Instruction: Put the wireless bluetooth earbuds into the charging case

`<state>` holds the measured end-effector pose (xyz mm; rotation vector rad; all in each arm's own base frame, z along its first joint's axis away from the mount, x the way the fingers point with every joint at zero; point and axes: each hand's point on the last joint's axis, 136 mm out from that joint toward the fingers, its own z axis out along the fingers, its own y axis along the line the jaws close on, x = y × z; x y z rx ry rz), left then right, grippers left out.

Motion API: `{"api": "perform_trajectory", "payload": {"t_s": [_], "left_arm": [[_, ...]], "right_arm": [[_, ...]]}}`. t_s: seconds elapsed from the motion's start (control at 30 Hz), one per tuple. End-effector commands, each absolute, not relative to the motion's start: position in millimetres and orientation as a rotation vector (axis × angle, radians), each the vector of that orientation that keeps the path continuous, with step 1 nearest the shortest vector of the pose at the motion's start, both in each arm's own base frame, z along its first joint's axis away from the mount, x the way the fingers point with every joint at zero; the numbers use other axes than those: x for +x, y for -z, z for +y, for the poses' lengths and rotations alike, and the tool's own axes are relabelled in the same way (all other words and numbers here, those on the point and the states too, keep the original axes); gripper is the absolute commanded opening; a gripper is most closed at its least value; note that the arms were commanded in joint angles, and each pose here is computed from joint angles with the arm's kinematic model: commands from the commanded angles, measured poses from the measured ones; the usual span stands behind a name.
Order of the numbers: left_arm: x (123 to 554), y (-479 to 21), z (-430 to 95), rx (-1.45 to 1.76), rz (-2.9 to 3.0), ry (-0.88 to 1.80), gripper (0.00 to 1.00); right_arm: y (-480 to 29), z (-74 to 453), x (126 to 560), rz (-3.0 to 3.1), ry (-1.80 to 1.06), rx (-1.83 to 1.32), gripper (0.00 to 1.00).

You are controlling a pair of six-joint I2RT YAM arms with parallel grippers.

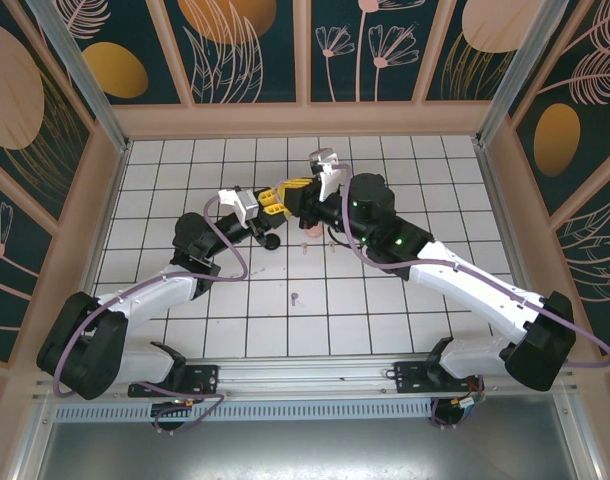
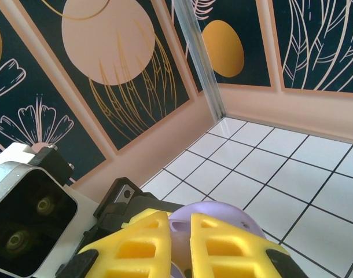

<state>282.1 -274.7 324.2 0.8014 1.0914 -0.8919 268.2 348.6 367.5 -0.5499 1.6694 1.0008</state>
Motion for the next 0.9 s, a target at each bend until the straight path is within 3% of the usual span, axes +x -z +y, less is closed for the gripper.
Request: {"api": "perform_trajectory", "payload": {"t_s": [0.0,0.23,0.33,0.4,0.5,0.7,0.87], "left_arm": [[275.4,-350.7,-274.5,0.803,1.003,0.894,0.0],[276.4,-350.8,-275.1,0.8,1.005,0.895,0.0],[277.3,-349.7,-274.8,0.795,1.011,0.893,0.0],[279.2,-348.3,-274.2,0.786,1.019,0.889,0.0],[283.6,-345.5,-271.8,0.758,1.038,0.878,0.0],[293.4,-339.3,-261.7,0.662,1.064,0.851,0.0],[300.8,-332.7,-257.2,0.615,1.086,0.831,0.0]], "right_arm": [[-355.1,345.4,271.1,1.693,-0.951,-0.583,0.12],[-337.8,362.9,263.9,1.739,-0.941,-0.692,0.13],[-340.2,360.8,266.6,1.742,-0.935,-0.664,0.27],[-351.1,356.6,267.9,1.727,-0.934,-0.633,0.43],[-373.7,346.6,268.7,1.699,-0.941,-0.578,0.54],[-420.9,308.3,259.2,1.649,-0.975,-0.416,0.62],[-404.0,273.3,261.5,1.761,-0.924,-0.245,0.65]]}}
